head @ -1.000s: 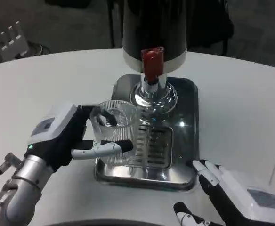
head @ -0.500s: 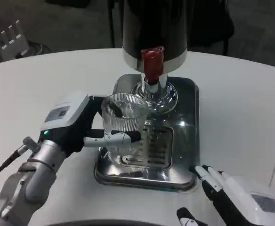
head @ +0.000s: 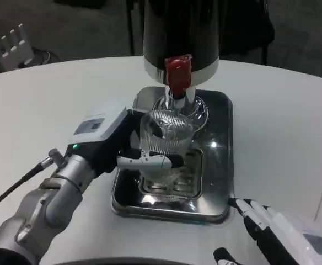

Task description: Grasp the cup under the faucet to collect the drink, then remove the cup.

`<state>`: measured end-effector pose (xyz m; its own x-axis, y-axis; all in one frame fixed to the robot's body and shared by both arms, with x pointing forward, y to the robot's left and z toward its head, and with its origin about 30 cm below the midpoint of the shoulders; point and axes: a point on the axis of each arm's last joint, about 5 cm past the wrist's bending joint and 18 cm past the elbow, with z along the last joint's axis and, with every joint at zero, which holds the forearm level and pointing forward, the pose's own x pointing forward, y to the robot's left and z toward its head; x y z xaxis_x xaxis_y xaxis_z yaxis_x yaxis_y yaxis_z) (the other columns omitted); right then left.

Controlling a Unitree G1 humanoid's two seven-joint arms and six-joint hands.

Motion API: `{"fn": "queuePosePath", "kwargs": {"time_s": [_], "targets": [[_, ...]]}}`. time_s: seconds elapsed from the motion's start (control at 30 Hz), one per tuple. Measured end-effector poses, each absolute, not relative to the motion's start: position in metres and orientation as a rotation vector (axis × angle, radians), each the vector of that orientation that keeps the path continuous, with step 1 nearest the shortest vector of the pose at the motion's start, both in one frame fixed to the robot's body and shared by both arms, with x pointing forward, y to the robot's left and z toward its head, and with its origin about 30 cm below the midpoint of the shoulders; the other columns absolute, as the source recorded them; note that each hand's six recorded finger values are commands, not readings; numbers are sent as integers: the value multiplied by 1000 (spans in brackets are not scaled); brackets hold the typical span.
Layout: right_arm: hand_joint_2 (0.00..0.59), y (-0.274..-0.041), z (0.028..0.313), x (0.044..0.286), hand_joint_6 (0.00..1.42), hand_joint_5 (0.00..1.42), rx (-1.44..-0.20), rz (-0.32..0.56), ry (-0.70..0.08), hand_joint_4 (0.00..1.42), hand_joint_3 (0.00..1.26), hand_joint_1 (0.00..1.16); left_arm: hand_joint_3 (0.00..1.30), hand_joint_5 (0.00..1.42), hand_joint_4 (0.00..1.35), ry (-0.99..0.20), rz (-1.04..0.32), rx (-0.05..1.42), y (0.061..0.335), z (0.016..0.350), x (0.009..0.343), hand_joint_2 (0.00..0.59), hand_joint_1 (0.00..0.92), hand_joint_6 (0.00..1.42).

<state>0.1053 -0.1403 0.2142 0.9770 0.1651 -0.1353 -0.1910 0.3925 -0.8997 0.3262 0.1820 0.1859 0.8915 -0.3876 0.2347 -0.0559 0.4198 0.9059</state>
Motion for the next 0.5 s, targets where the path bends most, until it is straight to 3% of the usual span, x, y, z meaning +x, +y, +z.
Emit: {"fn": "queuePosePath", "kwargs": {"time_s": [0.13, 0.2, 0.3, 0.5], "targets": [[459, -141, 214, 105, 16, 0, -1140, 229, 26, 0, 50, 236, 529, 716, 479, -437, -232, 1135, 181, 189, 327, 130, 254, 1155], [459, -141, 213, 105, 17, 0, -1137, 231, 30, 0, 53, 236, 482, 669, 443, -429, -237, 1140, 181, 190, 327, 126, 225, 1105], [459, -141, 213, 104, 17, 0, -1135, 233, 34, 0, 58, 236, 322, 479, 271, -415, -245, 1145, 181, 191, 328, 110, 172, 860], [459, -141, 213, 105, 28, 0, -1129, 234, 28, 0, 72, 237, 268, 387, 198, -419, -248, 1147, 179, 193, 327, 105, 153, 749]]}}
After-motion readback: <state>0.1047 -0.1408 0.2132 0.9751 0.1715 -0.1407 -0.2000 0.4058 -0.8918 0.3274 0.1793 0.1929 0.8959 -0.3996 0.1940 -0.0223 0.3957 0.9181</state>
